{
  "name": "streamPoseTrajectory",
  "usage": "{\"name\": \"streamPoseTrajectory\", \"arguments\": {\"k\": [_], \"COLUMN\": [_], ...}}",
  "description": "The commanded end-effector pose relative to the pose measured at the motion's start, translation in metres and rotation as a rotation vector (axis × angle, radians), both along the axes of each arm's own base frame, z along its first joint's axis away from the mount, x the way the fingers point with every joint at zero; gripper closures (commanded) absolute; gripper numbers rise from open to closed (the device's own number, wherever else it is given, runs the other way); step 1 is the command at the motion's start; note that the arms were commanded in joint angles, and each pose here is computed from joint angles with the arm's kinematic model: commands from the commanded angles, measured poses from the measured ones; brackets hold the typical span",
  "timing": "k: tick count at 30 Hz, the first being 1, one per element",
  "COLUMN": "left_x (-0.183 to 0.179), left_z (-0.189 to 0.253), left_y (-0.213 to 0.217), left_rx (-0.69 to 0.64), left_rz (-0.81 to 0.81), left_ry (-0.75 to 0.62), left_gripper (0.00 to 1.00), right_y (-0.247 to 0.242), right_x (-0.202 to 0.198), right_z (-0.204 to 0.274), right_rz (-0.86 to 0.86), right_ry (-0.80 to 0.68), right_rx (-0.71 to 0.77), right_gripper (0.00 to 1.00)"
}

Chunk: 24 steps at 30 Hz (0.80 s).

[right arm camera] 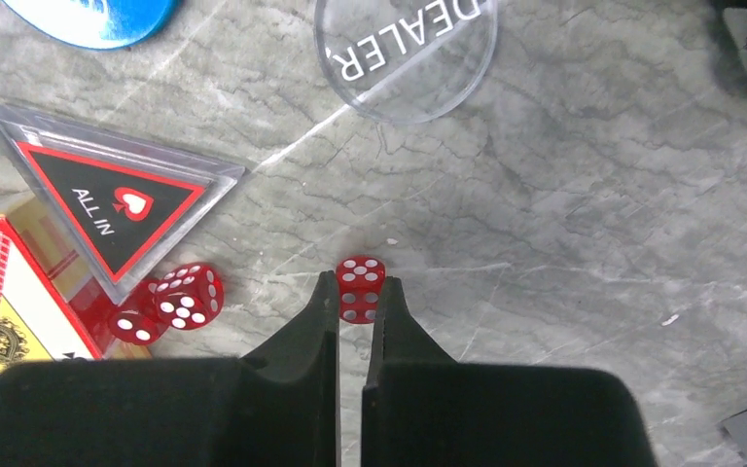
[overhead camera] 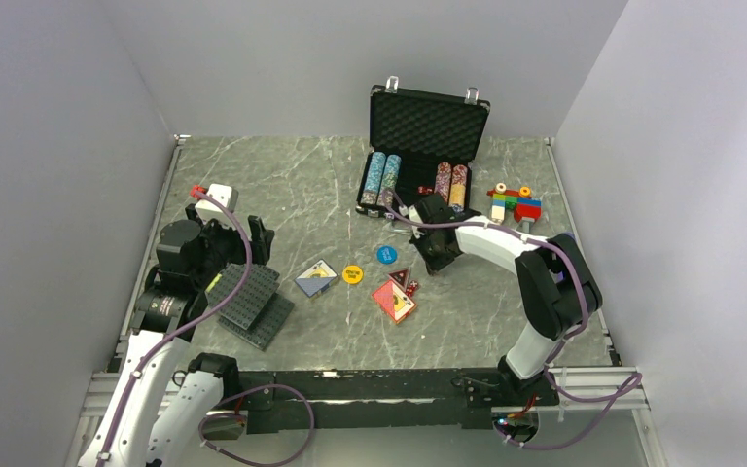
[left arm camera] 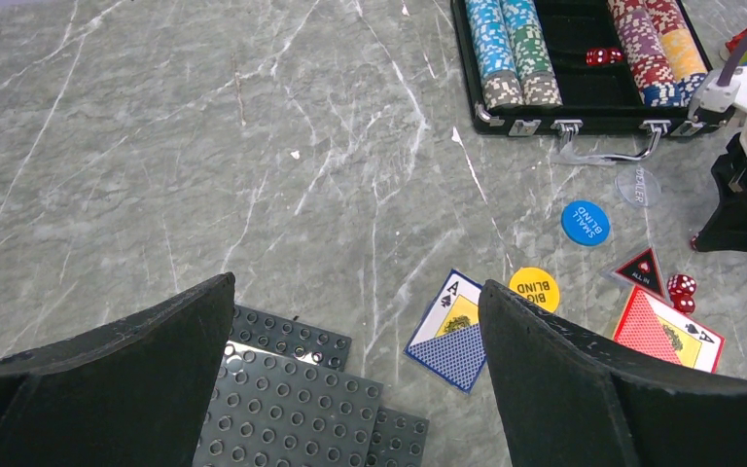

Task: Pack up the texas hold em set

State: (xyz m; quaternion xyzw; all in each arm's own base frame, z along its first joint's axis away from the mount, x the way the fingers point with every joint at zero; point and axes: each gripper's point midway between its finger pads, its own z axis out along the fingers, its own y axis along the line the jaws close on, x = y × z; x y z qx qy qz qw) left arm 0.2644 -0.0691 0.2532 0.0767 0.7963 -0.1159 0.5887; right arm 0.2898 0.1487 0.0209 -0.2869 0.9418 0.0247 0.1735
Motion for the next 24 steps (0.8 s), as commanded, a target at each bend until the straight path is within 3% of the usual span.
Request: {"name": "streamPoseTrajectory", "arguments": {"k": [1,11,24], "left_x": [0.002,0.002,0.002], "left_z": [0.013,0.014,0.014], "left_y": [-0.003,-0.004,-0.004], "left_rx": [-0.004,-0.008,-0.01], "left_rz": [-0.018,-0.018,-0.02], "left_ry": [-0.055,-0.056,-0.053], "left_gripper": [0.01,0.01,0.0], "right_y": [0.001,0.005,0.037], "right_x": [0.019,0.114,0.229], "right_z": [0.019,0.091,0.09], "right_rz": [-0.129,-0.551,-0.676], "right_ry": [-0.034,-0.236,-0.376], "right_rx": [0.021,0.14,0.22], "right_gripper": [1.0,1.0,1.0]}}
